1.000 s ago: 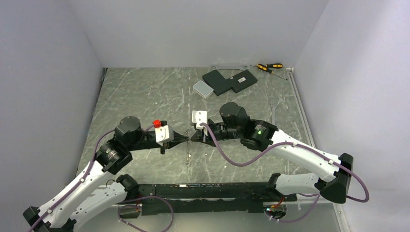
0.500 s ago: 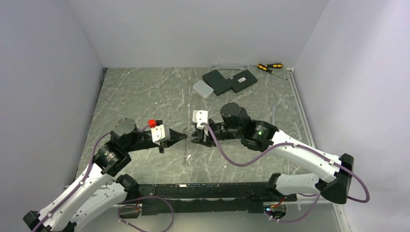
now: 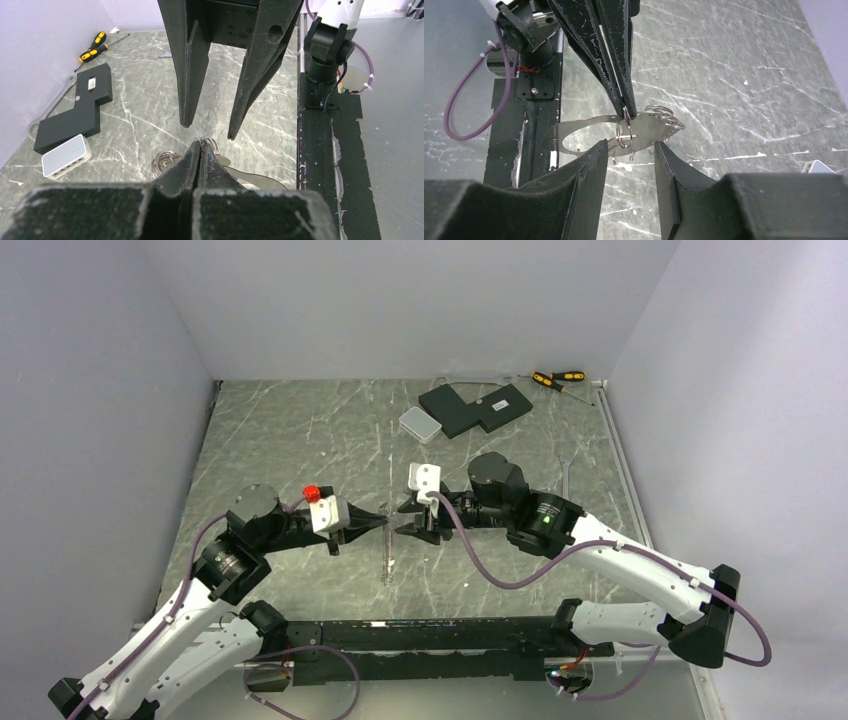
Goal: Put the keys on the keyring
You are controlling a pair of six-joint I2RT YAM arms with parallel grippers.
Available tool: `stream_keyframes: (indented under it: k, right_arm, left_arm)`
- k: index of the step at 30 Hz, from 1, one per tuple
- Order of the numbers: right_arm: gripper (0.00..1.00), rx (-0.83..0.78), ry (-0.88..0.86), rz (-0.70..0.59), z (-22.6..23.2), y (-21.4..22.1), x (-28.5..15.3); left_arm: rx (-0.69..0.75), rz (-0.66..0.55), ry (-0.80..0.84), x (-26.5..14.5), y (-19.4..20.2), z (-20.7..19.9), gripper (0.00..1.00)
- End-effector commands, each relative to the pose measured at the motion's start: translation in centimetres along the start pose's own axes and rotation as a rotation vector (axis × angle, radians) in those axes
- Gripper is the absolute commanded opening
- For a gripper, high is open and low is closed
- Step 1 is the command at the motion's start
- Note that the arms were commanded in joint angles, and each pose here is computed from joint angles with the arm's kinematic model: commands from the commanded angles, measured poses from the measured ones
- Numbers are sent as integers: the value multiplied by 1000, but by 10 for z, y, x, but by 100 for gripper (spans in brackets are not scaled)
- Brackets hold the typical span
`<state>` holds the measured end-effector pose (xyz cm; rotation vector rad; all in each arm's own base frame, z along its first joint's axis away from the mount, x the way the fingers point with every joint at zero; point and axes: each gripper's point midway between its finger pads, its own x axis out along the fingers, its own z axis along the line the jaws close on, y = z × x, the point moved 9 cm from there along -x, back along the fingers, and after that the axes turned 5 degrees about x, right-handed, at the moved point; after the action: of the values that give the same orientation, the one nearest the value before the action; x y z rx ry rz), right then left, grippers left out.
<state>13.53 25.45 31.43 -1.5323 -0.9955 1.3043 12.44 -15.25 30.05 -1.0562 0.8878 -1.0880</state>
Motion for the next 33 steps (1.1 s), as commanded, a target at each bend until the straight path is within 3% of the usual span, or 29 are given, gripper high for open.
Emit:
stream_keyframes:
  k: [1, 18, 33]
  right_arm:
    - [43, -11, -17, -91, -1, -15, 2]
    - [22, -6, -75, -118, -3, -22, 16]
    - [29, -18, -67, -155, -1, -31, 9]
  left_arm:
    - [46, -94, -7, -2, -20, 3, 0]
    - [44, -105, -11, -6, -20, 2, 0]
    - [42, -106, -9, -7, -20, 3, 0]
